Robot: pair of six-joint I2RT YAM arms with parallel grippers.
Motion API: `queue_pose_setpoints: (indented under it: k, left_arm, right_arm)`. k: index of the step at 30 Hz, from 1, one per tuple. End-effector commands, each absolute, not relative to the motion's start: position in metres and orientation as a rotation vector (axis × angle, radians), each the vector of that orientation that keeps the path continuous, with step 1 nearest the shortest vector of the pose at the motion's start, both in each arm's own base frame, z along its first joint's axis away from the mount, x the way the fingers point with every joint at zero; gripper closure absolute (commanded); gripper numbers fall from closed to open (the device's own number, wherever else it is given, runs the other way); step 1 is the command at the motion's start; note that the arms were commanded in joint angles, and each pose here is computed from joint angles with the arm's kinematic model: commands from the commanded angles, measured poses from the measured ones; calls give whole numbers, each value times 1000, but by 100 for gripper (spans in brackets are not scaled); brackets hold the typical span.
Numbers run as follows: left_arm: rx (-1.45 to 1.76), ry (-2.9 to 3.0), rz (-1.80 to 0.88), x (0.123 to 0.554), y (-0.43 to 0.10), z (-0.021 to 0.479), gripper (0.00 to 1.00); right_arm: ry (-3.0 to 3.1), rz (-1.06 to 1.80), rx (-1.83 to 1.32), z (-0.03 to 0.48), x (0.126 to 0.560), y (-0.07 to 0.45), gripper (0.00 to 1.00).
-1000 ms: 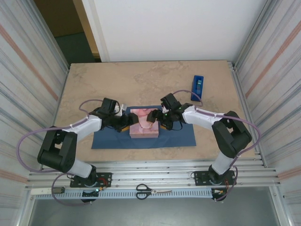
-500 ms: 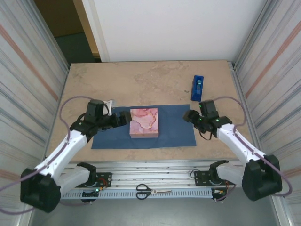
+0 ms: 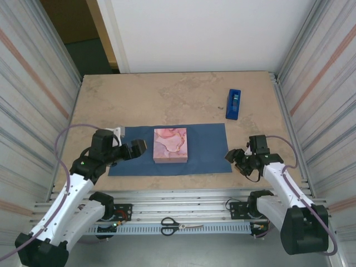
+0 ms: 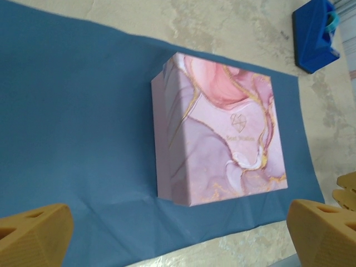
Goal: Wrap the gift box in paper
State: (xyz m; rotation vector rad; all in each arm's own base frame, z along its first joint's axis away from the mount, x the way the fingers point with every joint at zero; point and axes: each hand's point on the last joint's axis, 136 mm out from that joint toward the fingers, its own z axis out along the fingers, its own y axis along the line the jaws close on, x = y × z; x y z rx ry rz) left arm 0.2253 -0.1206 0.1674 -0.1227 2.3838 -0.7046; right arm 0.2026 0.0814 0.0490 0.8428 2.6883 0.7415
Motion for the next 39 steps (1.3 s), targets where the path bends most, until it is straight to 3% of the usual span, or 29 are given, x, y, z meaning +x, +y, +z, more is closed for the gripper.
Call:
queue_pose_setpoints:
  k: [1, 6, 11, 19, 23, 30, 32, 39]
  left_arm:
    - [-122, 2389, -679, 222, -116, 176, 1]
    - [-118, 2389, -687, 219, -116, 179, 1]
    - [-112, 2397, -692, 216, -116, 179, 1]
    - [-104, 2417, -712, 215, -119, 180, 1]
    - [-101, 2433, -733, 216, -123, 179, 1]
    - [-91, 2444, -754, 217, -127, 180, 1]
    - [-86, 2440, -783, 217, -131, 180, 1]
    - [-39, 2455, -949, 218, -154, 180, 4]
  right_arm:
    - [2760, 796, 816, 41, 197, 90, 44]
    - [2793, 747, 839, 30, 196, 86, 42]
    - [2767, 900, 768, 38, 206, 103, 70]
    - [2656, 866, 661, 75, 223, 110, 77]
    - [2678, 791, 718, 68, 223, 105, 90]
    - [2694, 762, 668, 66, 226, 117, 92]
    - [2665, 736, 594, 78, 231, 124, 97]
    - [2508, 647, 172, 131, 245, 159, 97]
